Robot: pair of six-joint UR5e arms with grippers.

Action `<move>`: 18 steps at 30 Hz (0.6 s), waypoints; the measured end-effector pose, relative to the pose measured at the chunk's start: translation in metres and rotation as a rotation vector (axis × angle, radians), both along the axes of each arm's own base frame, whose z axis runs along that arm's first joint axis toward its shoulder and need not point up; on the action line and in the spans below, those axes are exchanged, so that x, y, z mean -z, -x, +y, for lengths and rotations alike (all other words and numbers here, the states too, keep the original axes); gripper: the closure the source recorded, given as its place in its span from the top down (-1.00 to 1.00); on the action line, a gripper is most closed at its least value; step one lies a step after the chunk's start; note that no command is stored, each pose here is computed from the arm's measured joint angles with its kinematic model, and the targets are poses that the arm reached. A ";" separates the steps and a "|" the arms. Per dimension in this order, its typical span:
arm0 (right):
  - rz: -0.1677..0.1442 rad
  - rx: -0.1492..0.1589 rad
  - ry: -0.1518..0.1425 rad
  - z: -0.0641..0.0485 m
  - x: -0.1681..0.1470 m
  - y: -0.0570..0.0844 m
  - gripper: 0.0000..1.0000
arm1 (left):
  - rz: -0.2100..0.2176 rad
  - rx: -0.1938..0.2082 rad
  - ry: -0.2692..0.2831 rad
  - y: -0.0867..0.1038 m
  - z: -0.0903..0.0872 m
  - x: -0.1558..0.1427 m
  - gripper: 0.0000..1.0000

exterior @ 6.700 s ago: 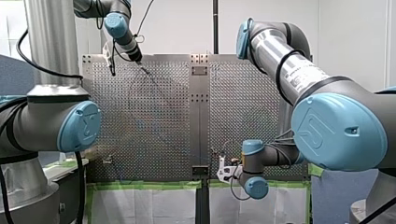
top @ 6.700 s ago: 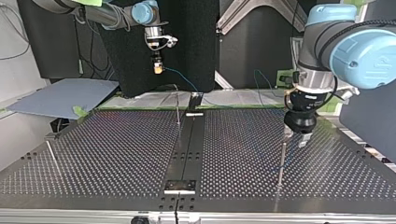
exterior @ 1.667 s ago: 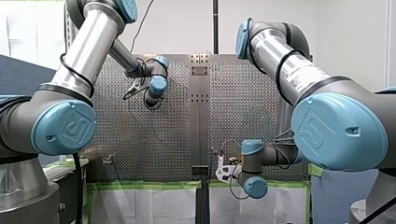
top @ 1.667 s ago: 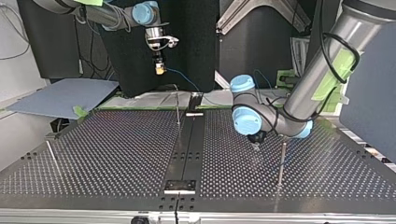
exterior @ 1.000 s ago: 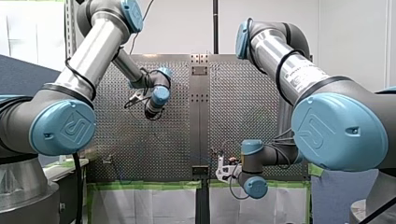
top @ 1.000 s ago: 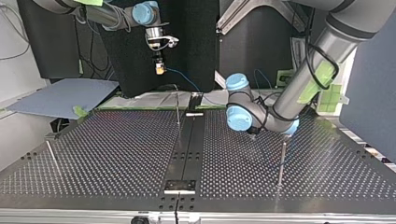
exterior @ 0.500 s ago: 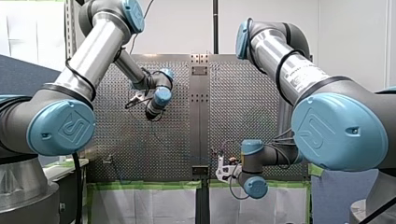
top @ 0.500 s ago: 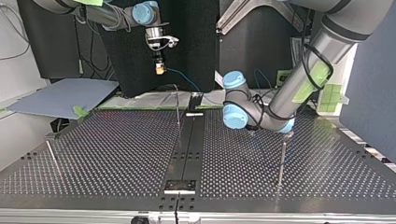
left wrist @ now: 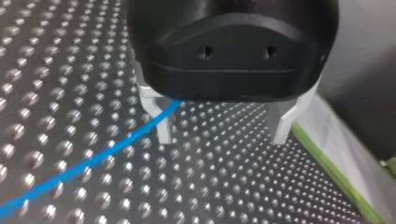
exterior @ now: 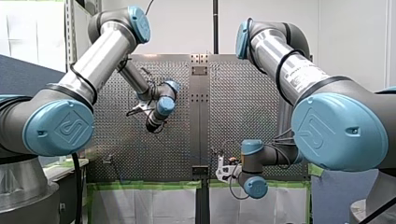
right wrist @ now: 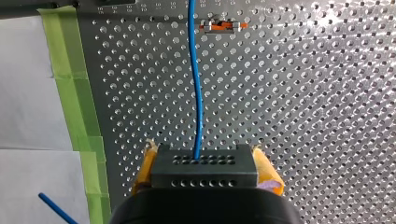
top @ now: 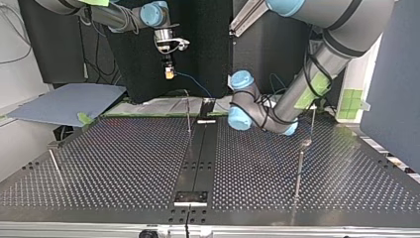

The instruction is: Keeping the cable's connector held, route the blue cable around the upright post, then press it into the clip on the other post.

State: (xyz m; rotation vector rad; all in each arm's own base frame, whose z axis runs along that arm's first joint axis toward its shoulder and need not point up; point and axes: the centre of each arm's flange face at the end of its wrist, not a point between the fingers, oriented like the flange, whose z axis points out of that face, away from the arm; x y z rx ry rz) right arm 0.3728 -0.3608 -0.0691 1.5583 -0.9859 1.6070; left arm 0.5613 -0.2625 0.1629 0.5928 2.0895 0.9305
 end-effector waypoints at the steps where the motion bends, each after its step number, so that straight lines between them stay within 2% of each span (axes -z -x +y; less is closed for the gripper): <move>1: 0.000 0.000 0.000 0.000 0.000 0.000 -1.00 | 0.006 0.003 -0.010 0.001 -0.001 0.001 1.00; 9: 0.000 0.000 0.000 0.000 0.000 0.000 -1.00 | 0.031 0.062 -0.061 0.009 -0.018 0.002 1.00; 18: 0.000 0.000 0.000 0.000 0.000 0.000 -1.00 | 0.029 0.046 -0.071 0.011 -0.018 0.002 1.00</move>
